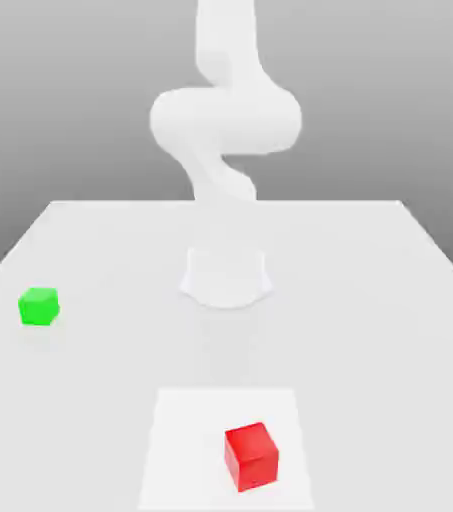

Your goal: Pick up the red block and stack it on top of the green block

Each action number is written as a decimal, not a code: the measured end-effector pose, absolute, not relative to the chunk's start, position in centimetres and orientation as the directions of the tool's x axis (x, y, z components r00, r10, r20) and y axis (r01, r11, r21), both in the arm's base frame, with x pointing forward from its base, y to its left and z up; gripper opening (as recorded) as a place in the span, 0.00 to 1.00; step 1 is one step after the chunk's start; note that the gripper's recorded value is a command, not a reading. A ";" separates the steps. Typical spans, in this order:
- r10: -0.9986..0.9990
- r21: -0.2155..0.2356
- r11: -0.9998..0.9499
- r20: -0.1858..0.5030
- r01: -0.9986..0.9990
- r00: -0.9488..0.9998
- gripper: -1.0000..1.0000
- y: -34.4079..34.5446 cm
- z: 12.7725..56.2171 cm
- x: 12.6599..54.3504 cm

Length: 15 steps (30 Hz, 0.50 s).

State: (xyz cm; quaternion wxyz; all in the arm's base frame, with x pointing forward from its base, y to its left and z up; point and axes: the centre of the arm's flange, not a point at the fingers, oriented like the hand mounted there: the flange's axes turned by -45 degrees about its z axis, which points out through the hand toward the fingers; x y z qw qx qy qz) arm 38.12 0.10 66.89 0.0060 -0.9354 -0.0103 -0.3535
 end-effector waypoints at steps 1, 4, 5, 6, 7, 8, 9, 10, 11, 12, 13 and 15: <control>0.028 -0.002 -0.999 0.636 0.038 0.771 0.50 0.2 65.0 39.5; 0.068 0.004 -0.997 0.561 0.079 0.825 0.50 0.5 59.4 42.8; 0.081 0.005 -0.996 0.535 0.093 0.841 0.50 0.7 57.4 43.7; 0.095 0.006 -0.994 0.509 0.106 0.856 0.50 0.9 55.5 44.6; 0.108 0.007 -0.993 0.482 0.120 0.869 0.50 1.0 53.5 45.3; 0.122 0.008 -0.991 0.455 0.133 0.882 0.50 1.2 51.5 46.0; 0.136 0.009 -0.989 0.428 0.146 0.894 0.50 1.4 49.5 46.5; 0.150 0.009 -0.987 0.400 0.159 0.904 0.50 1.6 47.5 47.0; 0.164 0.009 -0.985 0.372 0.173 0.914 0.50 1.7 45.5 47.3; 0.178 0.009 -0.982 0.343 0.186 0.922 0.50 1.9 43.4 47.6; 0.192 0.009 -0.980 0.314 0.199 0.930 0.50 2.1 41.4 47.8; 0.220 0.009 -0.974 0.256 0.225 0.941 0.50 2.4 37.3 47.9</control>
